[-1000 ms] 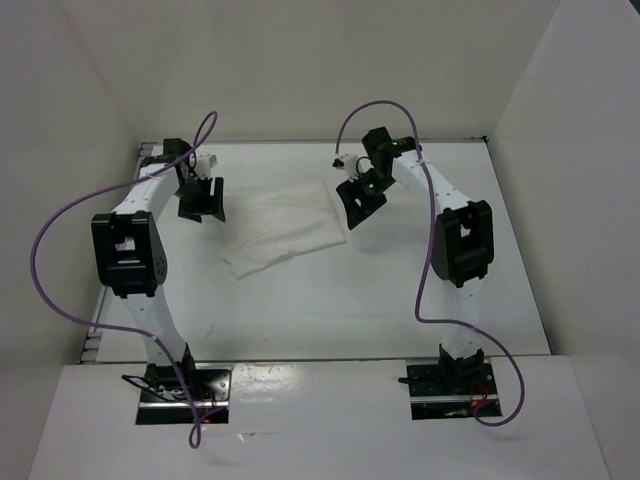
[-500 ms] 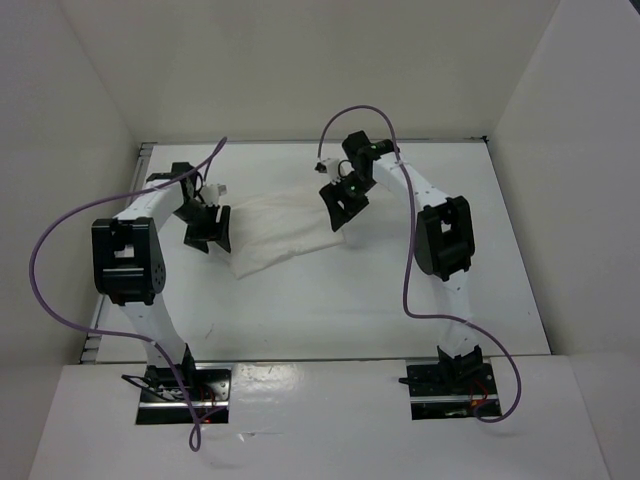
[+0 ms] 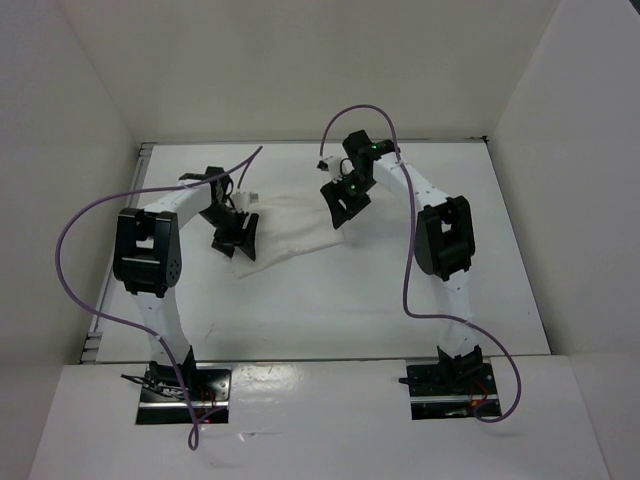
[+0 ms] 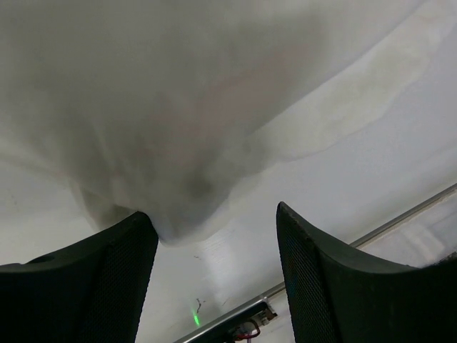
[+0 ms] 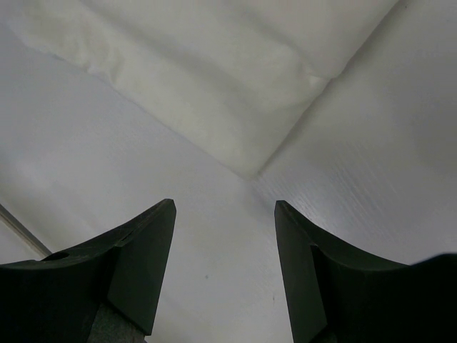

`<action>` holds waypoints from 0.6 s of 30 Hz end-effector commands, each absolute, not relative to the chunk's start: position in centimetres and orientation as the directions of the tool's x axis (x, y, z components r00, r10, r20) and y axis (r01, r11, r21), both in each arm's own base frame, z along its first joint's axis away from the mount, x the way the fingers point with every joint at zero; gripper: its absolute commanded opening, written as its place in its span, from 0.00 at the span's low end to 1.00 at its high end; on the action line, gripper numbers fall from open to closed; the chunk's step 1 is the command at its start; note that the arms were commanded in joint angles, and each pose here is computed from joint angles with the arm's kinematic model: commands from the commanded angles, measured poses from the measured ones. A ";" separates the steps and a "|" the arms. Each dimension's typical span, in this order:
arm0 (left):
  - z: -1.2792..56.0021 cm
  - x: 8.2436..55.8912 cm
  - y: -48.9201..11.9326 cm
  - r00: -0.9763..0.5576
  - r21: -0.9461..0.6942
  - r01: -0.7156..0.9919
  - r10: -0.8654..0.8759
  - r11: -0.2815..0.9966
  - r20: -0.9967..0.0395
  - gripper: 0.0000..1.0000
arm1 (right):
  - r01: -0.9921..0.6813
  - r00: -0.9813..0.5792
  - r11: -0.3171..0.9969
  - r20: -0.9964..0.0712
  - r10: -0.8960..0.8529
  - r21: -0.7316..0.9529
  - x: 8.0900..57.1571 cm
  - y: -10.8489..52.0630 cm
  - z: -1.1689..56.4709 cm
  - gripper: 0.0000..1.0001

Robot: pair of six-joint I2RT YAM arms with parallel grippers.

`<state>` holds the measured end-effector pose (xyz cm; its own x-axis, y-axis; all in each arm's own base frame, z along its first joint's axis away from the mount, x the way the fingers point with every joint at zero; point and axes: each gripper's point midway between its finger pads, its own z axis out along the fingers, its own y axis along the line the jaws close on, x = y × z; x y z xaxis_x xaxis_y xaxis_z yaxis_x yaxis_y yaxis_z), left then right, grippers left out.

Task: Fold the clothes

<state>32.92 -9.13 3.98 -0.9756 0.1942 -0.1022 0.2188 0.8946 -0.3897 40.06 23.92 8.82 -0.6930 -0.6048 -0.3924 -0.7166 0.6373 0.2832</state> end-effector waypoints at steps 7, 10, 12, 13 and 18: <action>4.0 32.8 -9.6 -0.970 -0.406 0.241 0.222 0.881 -0.095 0.66 | -0.677 -0.716 0.699 -0.423 -0.556 0.229 42.1 24.3 8.4 0.66; 4.3 32.7 -9.4 -0.970 -0.392 0.245 0.222 0.887 -0.102 0.56 | -0.677 -0.717 0.698 -0.420 -0.556 0.233 41.9 24.7 8.4 0.66; 4.0 32.2 -9.0 -0.971 -0.376 0.238 0.224 0.896 -0.081 0.47 | -0.677 -0.717 0.698 -0.420 -0.556 0.233 42.0 24.8 8.1 0.66; 4.3 32.2 -9.0 -0.970 -0.374 0.241 0.224 0.896 -0.090 0.44 | -0.675 -0.721 0.699 -0.411 -0.558 0.236 41.8 24.7 7.7 0.66; 4.1 32.1 -8.7 -0.972 -0.358 0.235 0.225 0.903 -0.071 0.40 | -0.670 -0.725 0.710 -0.396 -0.563 0.216 41.4 25.1 6.7 0.66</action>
